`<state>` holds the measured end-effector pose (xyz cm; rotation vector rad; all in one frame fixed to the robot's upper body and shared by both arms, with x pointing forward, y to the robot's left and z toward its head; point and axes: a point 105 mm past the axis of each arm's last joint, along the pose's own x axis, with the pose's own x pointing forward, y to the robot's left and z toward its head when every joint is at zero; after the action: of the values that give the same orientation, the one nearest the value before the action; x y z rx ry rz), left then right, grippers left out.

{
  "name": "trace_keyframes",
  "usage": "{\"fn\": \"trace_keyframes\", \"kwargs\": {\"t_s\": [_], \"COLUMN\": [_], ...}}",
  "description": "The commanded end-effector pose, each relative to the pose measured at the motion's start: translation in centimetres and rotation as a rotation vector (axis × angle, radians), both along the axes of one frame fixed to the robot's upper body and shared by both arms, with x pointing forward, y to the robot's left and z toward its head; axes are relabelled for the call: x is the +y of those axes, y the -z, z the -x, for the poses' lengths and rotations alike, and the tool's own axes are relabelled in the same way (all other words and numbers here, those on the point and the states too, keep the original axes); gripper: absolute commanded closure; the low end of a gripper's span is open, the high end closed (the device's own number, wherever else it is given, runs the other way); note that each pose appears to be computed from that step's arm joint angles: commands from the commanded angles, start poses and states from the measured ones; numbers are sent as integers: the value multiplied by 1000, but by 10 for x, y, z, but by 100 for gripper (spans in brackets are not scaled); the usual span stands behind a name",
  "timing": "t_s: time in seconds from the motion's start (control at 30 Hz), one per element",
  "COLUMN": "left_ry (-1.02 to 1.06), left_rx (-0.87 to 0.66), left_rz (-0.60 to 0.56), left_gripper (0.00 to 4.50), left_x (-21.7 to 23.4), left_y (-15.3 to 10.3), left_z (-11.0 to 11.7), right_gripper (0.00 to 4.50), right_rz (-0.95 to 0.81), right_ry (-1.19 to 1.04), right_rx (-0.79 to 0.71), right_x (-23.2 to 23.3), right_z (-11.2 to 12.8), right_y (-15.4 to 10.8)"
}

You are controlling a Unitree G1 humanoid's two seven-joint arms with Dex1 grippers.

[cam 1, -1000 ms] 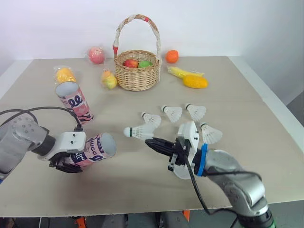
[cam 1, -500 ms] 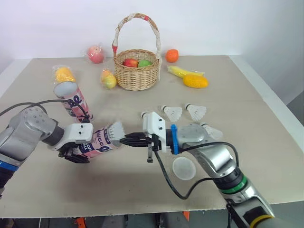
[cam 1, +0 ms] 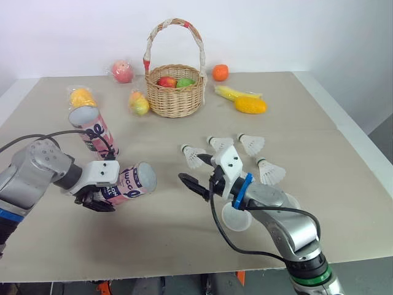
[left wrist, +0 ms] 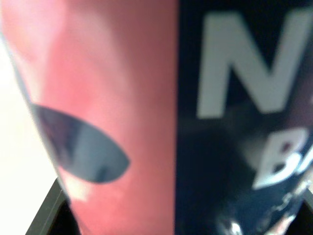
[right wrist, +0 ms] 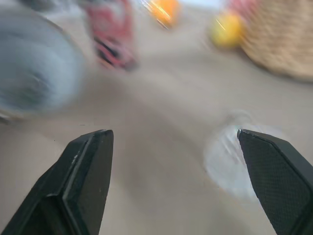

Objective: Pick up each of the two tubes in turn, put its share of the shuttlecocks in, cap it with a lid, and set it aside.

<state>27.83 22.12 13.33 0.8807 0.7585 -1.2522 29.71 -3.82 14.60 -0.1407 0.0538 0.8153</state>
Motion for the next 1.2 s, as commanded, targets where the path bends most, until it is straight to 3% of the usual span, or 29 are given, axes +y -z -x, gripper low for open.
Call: {"fn": "trace_keyframes", "kwargs": {"t_s": [0.03,0.4,0.43,0.5,0.77,0.83,0.9,0.97,1.03,1.1,1.2], "left_ry": [2,-19,-19,-22,-26,-26,-23,-23,-22,-22,-20], "left_rx": [16,6,6,5,5,5,6,6,6,8,11], "left_rz": [3,16,16,17,32,34,37,38,38,37,37], "left_gripper": [160,160,160,160,160,160,160,160,160,160,160], "left_x": [-2,-3,-3,-3,-4,-5,-6,-6,-7,-7,-8], "left_y": [3,2,2,2,5,6,6,6,7,7,7], "left_z": [5,8,8,8,9,9,9,9,8,8,9], "right_gripper": [13,13,62,86,448,448,448,448,448,448,448], "right_rz": [2,-108,-121,-130,-183,-203,-241,-250,-226,-197,-57], "right_ry": [72,221,225,231,246,223,107,-72,-230,-336,-500], "right_rx": [-10,157,165,169,209,205,147,-3,-99,-138,-156], "right_x": [9,33,34,36,35,36,42,48,50,49,46], "right_z": [-10,-57,-60,-63,-58,-54,-41,-21,-2,10,25], "right_y": [-7,4,4,3,2,-3,-26,-59,-76,-80,-63]}}
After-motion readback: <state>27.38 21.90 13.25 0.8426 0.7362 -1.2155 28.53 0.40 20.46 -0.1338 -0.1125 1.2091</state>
